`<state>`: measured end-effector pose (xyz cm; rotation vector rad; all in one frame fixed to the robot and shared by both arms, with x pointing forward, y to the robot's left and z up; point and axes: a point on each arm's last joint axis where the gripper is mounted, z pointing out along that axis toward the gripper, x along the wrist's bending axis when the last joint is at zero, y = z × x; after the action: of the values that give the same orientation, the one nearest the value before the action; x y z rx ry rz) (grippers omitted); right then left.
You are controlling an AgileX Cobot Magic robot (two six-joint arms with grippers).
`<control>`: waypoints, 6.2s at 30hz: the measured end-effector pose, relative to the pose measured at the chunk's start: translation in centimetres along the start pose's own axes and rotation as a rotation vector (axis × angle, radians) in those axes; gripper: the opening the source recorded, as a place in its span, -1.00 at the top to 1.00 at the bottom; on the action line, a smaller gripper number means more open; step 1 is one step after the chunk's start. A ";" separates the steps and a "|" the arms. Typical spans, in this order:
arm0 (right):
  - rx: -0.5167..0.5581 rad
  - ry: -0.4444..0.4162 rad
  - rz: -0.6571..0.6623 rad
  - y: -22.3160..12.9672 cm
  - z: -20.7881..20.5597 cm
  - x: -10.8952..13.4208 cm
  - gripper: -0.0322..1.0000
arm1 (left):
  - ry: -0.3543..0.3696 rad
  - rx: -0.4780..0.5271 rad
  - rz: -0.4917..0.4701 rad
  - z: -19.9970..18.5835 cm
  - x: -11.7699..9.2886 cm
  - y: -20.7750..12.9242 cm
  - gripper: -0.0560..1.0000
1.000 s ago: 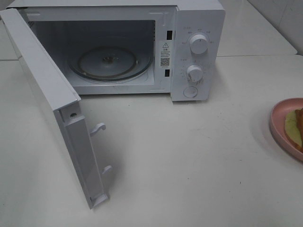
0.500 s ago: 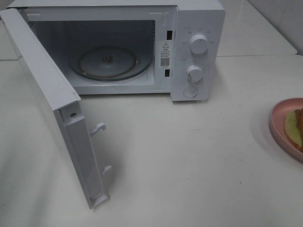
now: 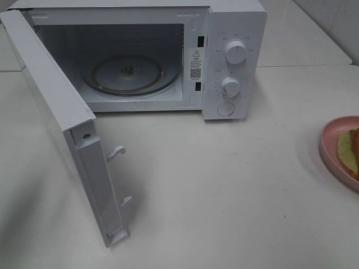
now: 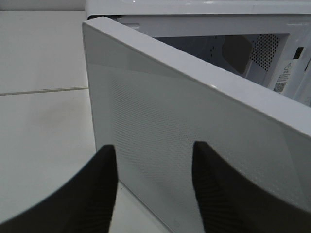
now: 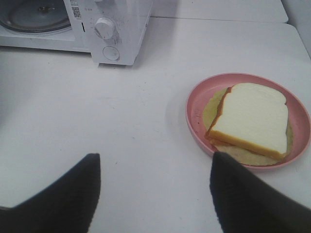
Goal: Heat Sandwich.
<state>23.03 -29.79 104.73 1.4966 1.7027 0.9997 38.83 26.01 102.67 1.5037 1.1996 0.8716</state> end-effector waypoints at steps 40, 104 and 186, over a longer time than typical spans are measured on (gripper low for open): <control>0.000 0.000 0.000 0.0 0.0 0.0 -0.31 | -0.031 -0.097 0.065 9.8 -0.1 -4.3 0.89; -0.008 -0.004 -0.002 0.1 0.0 0.0 -0.31 | 0.175 -0.186 0.017 23.4 -19.9 -3.5 0.89; -0.008 -0.004 -0.002 0.1 0.0 0.0 -0.31 | -0.635 0.527 0.284 10.1 -15.6 5.6 0.89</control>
<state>23.07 -29.82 104.79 1.4907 1.6953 1.0012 45.78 8.19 106.16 2.1998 0.7702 0.1941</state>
